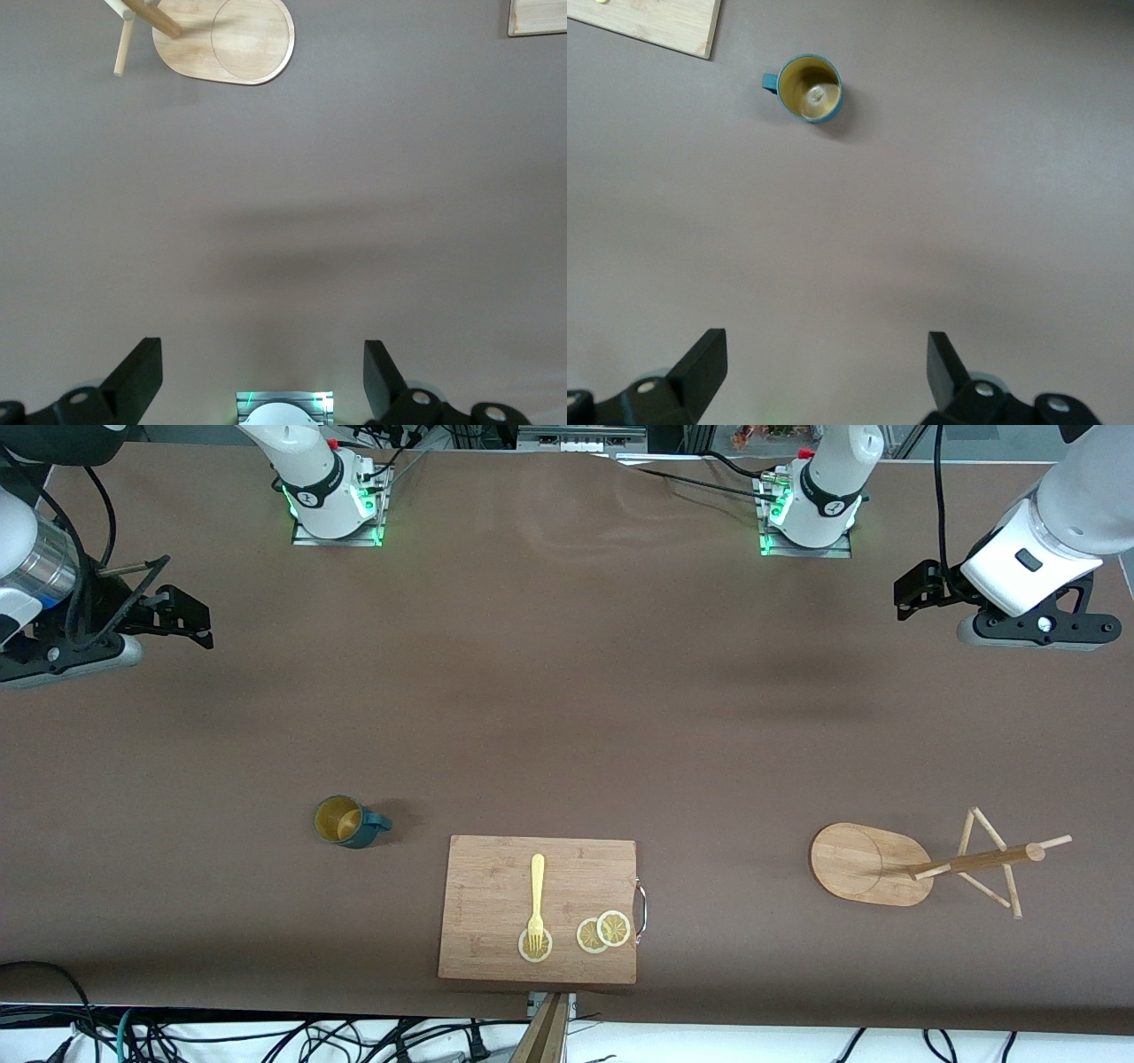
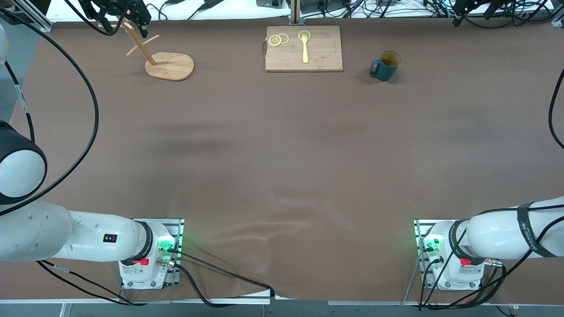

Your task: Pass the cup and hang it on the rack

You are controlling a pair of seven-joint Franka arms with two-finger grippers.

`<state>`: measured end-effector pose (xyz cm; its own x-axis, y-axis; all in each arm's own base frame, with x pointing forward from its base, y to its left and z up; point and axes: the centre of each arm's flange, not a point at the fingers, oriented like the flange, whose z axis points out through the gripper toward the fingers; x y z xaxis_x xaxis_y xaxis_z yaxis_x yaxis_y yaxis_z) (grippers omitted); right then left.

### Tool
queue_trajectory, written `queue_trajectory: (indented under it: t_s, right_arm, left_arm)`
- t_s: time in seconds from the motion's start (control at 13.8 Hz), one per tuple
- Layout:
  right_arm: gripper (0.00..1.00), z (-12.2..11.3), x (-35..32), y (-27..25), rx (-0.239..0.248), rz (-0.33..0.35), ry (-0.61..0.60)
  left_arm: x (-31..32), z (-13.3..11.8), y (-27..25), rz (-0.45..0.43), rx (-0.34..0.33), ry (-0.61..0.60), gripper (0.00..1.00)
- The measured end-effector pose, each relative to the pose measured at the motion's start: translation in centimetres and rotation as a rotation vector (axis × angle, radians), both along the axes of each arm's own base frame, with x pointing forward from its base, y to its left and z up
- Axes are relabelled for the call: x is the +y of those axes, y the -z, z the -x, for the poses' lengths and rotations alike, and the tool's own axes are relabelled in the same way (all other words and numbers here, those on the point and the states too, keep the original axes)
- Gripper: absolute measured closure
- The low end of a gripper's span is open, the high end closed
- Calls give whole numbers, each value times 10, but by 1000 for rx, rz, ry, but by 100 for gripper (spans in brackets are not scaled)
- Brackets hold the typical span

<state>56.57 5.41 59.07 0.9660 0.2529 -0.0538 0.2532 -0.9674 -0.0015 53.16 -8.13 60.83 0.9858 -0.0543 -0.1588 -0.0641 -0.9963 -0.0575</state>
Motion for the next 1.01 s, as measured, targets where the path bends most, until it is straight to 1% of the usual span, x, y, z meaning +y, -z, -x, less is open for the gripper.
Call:
queue_trajectory:
  t_s: [0.72,1.01]
  right_arm:
    - [0,0,-4,-1,-1,0,7]
    - [0,2,-2,0,18,1,1]
  left_arm:
    - [1,0,0,0,0,-2,0]
    - [1,0,0,0,0,-3,0]
